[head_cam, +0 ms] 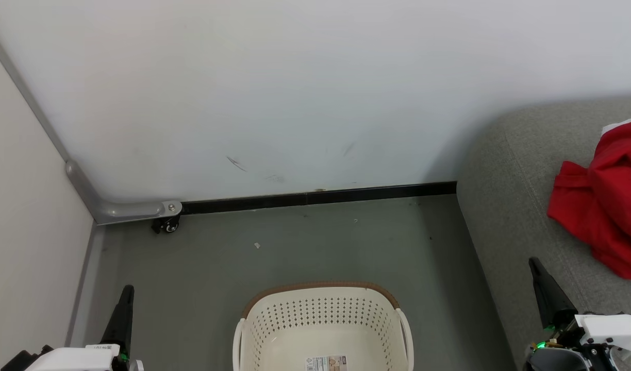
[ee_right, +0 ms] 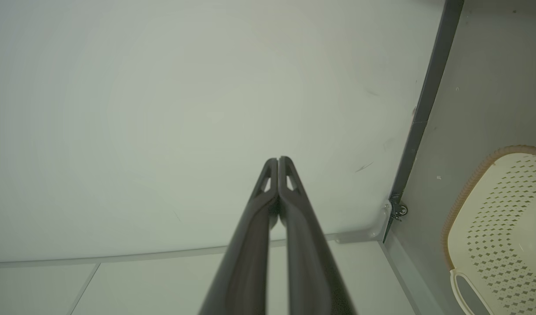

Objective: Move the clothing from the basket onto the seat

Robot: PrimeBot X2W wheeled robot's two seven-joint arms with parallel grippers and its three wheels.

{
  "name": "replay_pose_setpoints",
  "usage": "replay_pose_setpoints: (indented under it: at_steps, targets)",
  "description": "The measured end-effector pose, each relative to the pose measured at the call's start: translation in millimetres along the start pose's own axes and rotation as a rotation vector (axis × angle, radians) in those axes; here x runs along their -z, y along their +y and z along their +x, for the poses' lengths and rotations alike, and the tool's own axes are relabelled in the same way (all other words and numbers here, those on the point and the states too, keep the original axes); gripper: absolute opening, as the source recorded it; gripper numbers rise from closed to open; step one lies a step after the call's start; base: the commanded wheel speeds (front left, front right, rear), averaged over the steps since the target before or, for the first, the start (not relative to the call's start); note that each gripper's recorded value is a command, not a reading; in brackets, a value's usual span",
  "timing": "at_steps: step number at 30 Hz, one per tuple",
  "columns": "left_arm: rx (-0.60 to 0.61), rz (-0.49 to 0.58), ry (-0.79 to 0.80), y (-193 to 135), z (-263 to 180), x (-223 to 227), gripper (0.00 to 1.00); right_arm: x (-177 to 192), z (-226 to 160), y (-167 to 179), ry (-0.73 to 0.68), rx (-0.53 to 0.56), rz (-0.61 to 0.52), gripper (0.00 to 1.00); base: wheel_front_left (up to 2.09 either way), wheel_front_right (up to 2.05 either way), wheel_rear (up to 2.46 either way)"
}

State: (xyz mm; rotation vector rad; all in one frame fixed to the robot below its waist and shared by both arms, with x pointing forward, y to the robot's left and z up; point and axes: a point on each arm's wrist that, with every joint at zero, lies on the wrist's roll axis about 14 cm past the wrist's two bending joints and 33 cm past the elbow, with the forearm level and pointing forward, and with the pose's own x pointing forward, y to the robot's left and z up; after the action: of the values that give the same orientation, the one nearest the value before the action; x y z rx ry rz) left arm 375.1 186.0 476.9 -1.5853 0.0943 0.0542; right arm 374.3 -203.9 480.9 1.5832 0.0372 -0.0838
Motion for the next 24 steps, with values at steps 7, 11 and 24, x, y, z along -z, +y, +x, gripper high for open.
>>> replay_pose_setpoints:
  at_steps: [7, 11, 24]
  targets:
    - [0.0, 0.0, 0.0, 0.1, 0.0, -0.1, 0.0, 0.3, 1.8, 2.7, 0.001, -0.007, 0.0, 0.0, 0.0, 0.0, 0.0]
    - [-0.001, 0.0, -0.001, 0.2, 0.0, -0.1, 0.0, 0.2, 2.1, 3.1, 0.0, -0.009, 0.0, 0.0, 0.0, 0.0, 0.0]
    - [-0.001, -0.001, -0.001, 0.3, -0.1, -0.2, 0.0, 0.1, 2.1, 3.2, 0.0, -0.009, 0.0, 0.0, 0.0, 0.0, 0.0]
